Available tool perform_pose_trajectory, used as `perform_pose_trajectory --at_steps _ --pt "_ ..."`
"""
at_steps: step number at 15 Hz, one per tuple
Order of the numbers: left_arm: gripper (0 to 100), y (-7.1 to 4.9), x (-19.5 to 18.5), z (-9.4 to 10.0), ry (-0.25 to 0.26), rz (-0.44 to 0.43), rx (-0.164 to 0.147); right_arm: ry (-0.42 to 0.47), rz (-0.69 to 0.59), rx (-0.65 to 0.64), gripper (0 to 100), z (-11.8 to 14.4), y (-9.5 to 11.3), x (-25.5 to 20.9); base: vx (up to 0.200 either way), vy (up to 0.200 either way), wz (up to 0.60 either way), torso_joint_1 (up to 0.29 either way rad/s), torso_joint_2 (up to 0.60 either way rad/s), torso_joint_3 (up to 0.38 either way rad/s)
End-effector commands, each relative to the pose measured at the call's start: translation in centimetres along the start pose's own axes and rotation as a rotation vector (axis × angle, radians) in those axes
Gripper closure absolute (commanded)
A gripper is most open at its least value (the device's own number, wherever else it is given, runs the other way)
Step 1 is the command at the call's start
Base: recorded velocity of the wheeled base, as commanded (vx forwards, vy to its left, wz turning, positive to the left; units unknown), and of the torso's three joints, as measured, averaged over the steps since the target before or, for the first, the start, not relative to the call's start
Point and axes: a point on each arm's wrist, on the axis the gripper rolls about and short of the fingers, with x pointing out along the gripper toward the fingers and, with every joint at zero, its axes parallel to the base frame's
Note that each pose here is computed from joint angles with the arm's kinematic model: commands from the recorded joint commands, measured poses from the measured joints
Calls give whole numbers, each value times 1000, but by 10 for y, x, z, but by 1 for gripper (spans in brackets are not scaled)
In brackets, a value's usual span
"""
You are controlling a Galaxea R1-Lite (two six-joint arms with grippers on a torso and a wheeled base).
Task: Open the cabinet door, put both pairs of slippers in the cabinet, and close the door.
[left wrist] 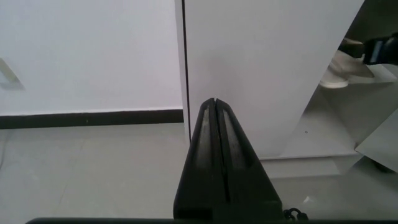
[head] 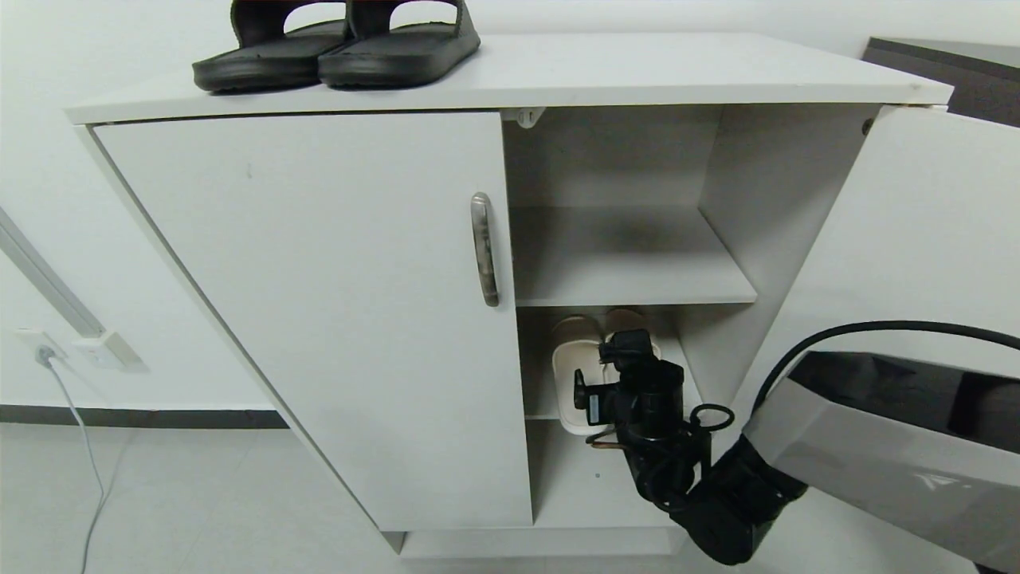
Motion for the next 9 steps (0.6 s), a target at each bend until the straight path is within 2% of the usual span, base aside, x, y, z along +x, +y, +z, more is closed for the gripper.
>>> perform_pose_trajectory --at_steps 1,4,9 --pt "100 0 0 0 1 0 0 -6 70 13 0 11 -5 -51 0 0 0 0 0 0" --pt "100 0 0 0 1 -1 1 -6 129 9 0 -3 -15 -84 0 0 0 0 0 0" --pt "100 0 0 0 1 -1 0 -10 138 9 0 -3 -14 -86 -200 0 0 3 3 1"
